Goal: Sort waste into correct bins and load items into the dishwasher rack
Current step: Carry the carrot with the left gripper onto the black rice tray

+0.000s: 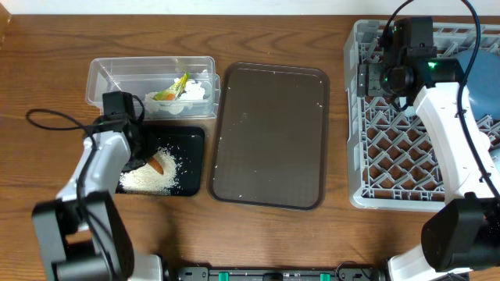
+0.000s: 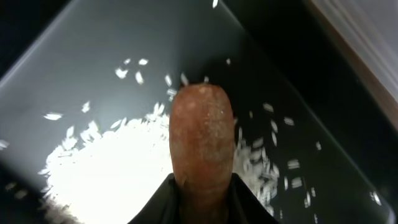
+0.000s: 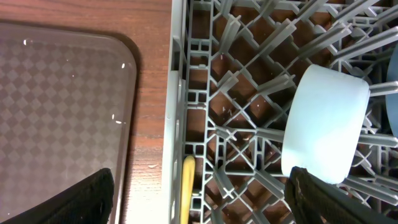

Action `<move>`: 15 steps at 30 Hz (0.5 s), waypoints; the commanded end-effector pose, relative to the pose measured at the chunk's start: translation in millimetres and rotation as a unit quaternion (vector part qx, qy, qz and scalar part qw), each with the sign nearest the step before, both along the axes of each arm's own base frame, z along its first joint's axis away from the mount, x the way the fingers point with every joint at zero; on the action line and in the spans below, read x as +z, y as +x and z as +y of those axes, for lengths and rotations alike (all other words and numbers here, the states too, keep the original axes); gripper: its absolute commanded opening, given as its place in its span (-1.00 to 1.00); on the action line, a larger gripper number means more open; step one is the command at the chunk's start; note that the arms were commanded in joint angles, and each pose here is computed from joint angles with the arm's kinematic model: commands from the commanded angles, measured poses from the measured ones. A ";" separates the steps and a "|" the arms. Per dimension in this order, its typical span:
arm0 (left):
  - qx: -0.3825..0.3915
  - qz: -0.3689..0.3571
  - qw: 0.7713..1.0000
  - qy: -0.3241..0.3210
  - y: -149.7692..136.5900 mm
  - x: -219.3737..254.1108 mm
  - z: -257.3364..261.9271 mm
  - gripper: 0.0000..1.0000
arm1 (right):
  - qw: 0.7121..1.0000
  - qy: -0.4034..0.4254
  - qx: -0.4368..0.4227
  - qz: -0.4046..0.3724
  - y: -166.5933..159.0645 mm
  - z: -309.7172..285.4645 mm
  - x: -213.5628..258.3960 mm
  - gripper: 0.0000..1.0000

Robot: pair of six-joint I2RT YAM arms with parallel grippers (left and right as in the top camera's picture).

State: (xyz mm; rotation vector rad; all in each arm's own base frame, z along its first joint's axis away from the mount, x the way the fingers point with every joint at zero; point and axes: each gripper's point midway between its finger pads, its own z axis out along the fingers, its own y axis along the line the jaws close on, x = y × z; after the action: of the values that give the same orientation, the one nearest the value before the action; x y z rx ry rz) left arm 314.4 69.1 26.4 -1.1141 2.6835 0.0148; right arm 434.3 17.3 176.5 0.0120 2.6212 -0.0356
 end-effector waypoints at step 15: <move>0.017 0.002 1.000 0.000 9.5 -18.2 4.2 -0.25 | 1.000 -0.005 0.002 0.009 -0.9 -2.9 -4.8 0.76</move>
State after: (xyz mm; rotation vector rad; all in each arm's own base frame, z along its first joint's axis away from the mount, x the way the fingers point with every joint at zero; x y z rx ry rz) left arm 324.3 70.9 8.3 -1.1457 2.6713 0.0112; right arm 433.3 17.2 175.8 0.0113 2.6258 -0.0362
